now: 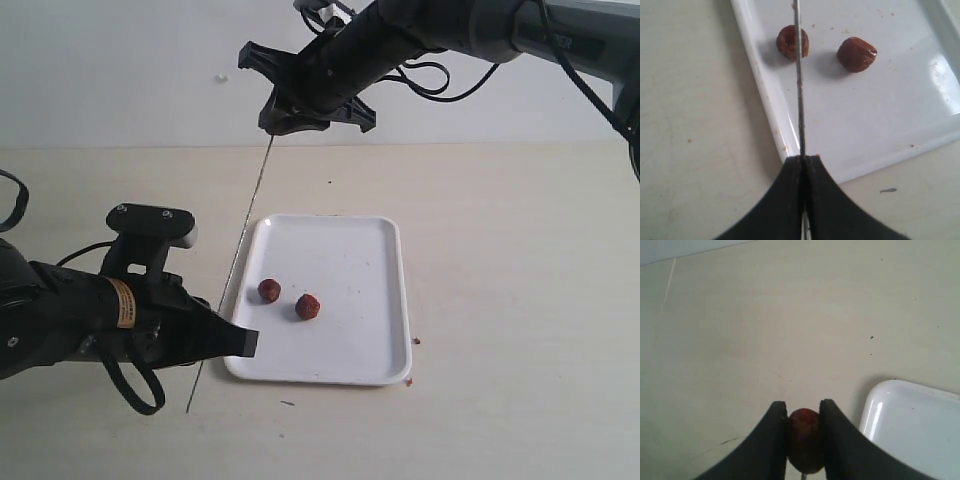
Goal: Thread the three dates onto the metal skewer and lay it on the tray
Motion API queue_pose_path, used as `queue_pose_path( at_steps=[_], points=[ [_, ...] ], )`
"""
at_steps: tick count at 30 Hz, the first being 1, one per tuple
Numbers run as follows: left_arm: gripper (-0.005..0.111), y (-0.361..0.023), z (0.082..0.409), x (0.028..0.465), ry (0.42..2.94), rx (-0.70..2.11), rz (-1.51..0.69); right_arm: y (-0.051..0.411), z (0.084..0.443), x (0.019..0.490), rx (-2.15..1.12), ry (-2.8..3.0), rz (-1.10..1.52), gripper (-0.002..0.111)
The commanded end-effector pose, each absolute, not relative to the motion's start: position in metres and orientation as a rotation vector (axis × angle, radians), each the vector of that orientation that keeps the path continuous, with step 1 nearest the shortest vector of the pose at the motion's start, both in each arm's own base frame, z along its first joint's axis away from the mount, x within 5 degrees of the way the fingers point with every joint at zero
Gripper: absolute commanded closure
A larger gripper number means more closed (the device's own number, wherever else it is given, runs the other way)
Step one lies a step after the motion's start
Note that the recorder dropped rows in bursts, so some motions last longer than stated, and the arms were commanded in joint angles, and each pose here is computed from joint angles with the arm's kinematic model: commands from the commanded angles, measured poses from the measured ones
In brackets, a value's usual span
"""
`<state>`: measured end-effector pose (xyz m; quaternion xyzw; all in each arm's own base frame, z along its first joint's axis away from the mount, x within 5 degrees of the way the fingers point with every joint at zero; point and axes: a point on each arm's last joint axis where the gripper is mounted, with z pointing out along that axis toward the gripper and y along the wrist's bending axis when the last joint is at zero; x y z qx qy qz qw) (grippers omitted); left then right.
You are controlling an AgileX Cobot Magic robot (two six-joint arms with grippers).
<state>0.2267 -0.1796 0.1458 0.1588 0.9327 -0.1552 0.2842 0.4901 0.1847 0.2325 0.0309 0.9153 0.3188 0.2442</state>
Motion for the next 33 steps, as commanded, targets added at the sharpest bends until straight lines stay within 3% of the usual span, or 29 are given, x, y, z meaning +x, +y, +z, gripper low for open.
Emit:
queue_pose_path(
  at_steps=[1,33],
  points=[
    [0.107,-0.181,0.148,0.229,2.474,0.454,-0.412,0.182,0.241,0.491,0.086,2.472,0.883,0.085],
    [0.107,-0.191,0.165,0.243,2.451,0.330,-0.471,0.183,0.240,0.489,0.048,2.492,0.879,0.085]
  ],
)
